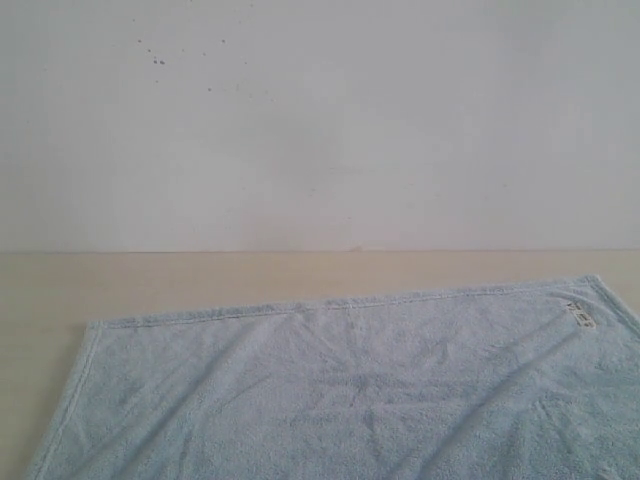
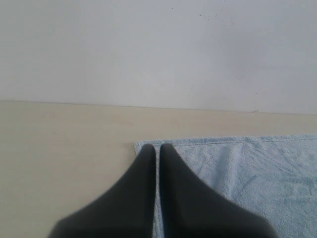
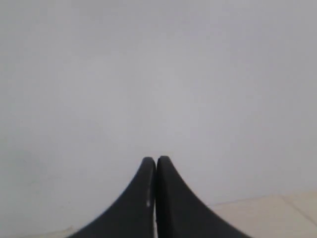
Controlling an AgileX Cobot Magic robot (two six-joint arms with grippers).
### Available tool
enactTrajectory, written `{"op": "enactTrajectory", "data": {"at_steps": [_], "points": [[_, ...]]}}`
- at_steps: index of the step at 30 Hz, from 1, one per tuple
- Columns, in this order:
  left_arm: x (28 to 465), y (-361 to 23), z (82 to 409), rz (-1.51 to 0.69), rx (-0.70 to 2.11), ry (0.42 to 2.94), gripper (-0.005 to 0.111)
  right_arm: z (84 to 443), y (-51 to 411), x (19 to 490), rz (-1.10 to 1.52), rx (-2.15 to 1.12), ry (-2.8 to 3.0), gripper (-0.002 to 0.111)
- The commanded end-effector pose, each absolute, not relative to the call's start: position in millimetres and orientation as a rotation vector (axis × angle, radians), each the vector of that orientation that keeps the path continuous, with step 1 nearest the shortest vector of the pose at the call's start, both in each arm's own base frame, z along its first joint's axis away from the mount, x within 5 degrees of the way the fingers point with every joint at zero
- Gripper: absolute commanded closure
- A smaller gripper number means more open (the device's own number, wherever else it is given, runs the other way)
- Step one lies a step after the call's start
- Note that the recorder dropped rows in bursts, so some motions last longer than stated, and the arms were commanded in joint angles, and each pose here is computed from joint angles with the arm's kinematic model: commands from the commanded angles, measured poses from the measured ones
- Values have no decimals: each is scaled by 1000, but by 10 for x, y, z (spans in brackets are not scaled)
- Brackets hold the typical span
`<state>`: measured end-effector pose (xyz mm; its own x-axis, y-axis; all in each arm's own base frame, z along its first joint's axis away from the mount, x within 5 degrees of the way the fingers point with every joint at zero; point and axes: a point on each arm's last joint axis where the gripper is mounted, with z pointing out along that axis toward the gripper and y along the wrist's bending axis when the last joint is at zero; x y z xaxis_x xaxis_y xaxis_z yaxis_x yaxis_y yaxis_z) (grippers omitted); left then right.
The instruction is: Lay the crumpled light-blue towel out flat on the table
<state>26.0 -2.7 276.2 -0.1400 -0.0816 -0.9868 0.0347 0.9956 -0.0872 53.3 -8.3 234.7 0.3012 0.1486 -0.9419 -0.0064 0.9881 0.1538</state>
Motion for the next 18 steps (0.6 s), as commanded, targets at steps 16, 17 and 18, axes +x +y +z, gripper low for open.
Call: {"op": "enactTrajectory", "data": {"at_steps": [16,17,18], "points": [[255,-24,2758,-104,-34,1703,103,1810,-42,531,-149,-127,1840,108],[255,-24,2758,-104,-34,1703,103,1811,-33,532,-132,-129,1837,108],[255,-24,2758,-104,-34,1703,103,1811,-28,532,-123,-133,1837,108]]}}
